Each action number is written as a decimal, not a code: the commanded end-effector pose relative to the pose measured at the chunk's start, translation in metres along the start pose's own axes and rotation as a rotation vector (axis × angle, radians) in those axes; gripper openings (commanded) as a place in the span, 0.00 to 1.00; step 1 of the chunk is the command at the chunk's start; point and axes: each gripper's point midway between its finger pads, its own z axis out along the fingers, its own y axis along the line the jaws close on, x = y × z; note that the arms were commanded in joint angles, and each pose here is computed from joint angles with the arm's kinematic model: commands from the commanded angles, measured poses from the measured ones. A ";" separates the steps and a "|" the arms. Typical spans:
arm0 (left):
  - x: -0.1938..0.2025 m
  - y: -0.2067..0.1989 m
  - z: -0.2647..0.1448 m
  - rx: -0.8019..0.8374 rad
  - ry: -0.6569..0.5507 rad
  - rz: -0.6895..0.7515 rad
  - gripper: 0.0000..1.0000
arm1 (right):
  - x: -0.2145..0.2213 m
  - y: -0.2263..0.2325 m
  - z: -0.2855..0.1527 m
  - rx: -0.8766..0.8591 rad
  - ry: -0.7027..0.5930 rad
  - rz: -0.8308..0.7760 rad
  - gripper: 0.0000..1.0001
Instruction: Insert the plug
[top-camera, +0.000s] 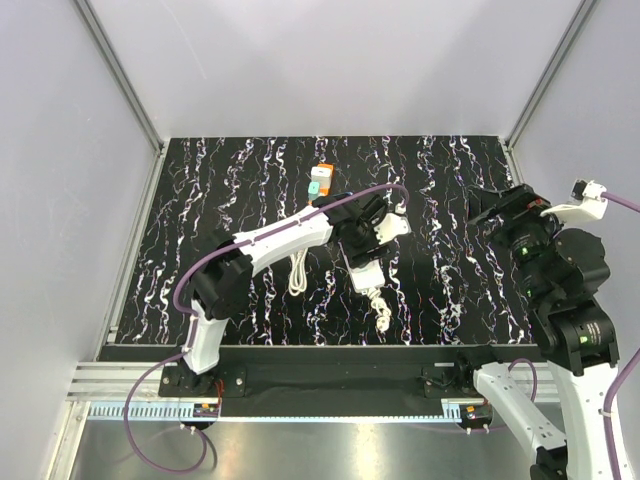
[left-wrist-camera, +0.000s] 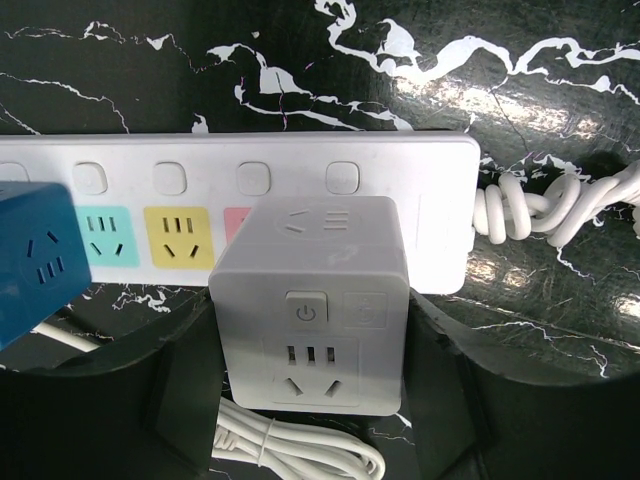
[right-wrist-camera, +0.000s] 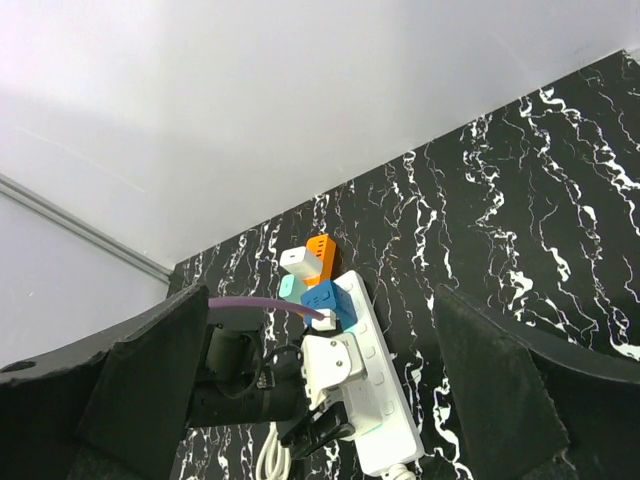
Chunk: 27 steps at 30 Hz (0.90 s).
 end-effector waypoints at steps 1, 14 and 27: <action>-0.015 0.003 -0.001 -0.003 -0.044 0.012 0.00 | 0.003 -0.006 0.004 0.030 0.013 -0.020 1.00; -0.017 -0.007 -0.015 0.022 -0.057 0.003 0.00 | 0.014 -0.006 0.010 0.027 0.050 -0.020 1.00; -0.025 -0.014 -0.023 0.043 -0.054 0.015 0.00 | 0.012 -0.008 0.011 0.036 0.044 -0.035 1.00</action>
